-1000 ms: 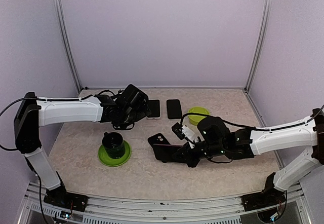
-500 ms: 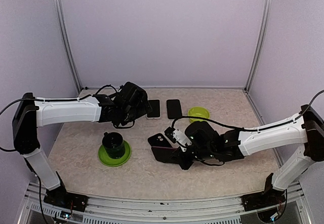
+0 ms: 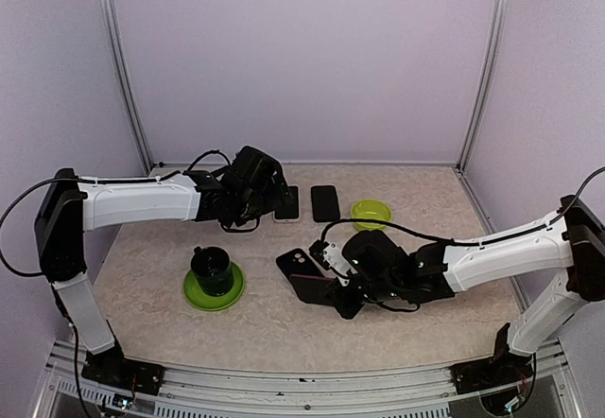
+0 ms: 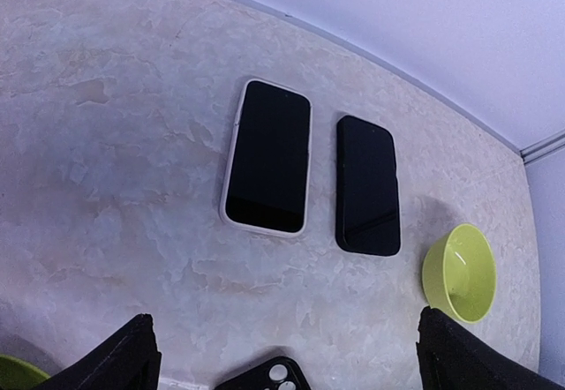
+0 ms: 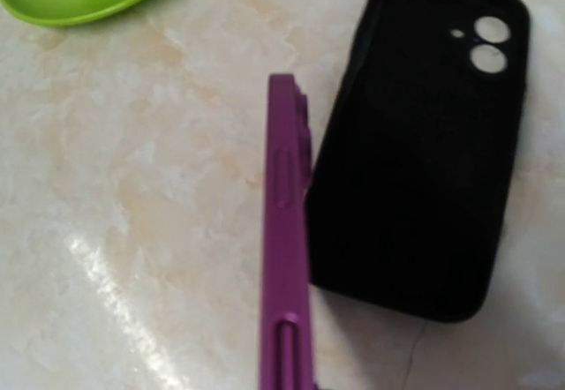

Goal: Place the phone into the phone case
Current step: Adjust the phone case at the center of the board, then move the phone case to the center of the board, then install the phone into the phone case.

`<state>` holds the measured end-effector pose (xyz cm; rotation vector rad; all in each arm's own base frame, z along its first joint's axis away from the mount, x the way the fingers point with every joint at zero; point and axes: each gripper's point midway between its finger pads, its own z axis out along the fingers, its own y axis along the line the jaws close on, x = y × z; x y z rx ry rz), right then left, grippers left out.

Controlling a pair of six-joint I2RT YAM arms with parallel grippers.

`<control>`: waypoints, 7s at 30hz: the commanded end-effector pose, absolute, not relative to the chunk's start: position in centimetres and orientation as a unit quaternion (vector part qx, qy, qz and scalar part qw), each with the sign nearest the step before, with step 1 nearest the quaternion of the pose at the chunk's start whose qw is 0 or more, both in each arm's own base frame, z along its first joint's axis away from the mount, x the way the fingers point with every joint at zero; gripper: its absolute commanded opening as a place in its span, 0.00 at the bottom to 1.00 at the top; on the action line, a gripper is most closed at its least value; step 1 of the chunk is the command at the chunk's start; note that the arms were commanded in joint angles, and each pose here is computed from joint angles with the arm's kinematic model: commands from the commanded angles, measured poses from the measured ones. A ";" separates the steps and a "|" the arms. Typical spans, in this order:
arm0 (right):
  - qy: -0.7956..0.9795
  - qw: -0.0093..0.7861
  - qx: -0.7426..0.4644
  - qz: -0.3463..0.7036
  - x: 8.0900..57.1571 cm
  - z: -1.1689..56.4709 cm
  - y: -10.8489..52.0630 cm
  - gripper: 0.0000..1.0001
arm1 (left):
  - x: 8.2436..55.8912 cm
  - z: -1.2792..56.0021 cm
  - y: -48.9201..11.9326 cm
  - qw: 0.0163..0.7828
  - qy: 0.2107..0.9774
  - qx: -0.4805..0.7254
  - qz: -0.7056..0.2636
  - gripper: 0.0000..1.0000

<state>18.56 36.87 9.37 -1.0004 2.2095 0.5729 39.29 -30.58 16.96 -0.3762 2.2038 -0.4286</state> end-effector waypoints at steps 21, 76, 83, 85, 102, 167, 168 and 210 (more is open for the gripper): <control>0.843 0.405 -0.304 0.181 20.8 15.8 32.2 0.00 | 40.8 8.6 -36.2 0.352 0.915 -0.060 -0.187 0.99; 0.867 0.235 -0.009 0.439 21.3 13.9 29.1 0.00 | 28.6 5.2 -40.7 0.240 0.904 -0.024 -0.354 0.99; 0.856 0.212 0.015 0.472 22.1 13.7 29.4 0.00 | 28.5 4.9 -40.7 0.243 0.900 -0.022 -0.361 0.99; 0.853 0.205 0.019 0.480 22.3 13.5 29.8 0.00 | 28.1 4.9 -40.9 0.235 0.898 -0.017 -0.372 0.99; 0.841 0.146 0.032 0.521 23.8 11.8 32.8 0.00 | 27.7 5.7 -40.4 0.247 0.883 -0.015 -0.399 0.99; 0.805 -0.014 0.120 0.581 23.2 2.1 35.2 0.00 | 25.9 6.9 -41.4 0.239 0.854 0.014 -0.462 0.99; 0.804 -0.015 0.119 0.583 23.1 2.0 35.2 0.00 | 25.9 6.9 -41.4 0.238 0.854 0.013 -0.462 0.99; 0.749 0.094 -0.067 0.652 22.6 10.1 35.7 0.00 | 26.3 11.2 -40.9 0.261 0.816 0.076 -0.511 0.97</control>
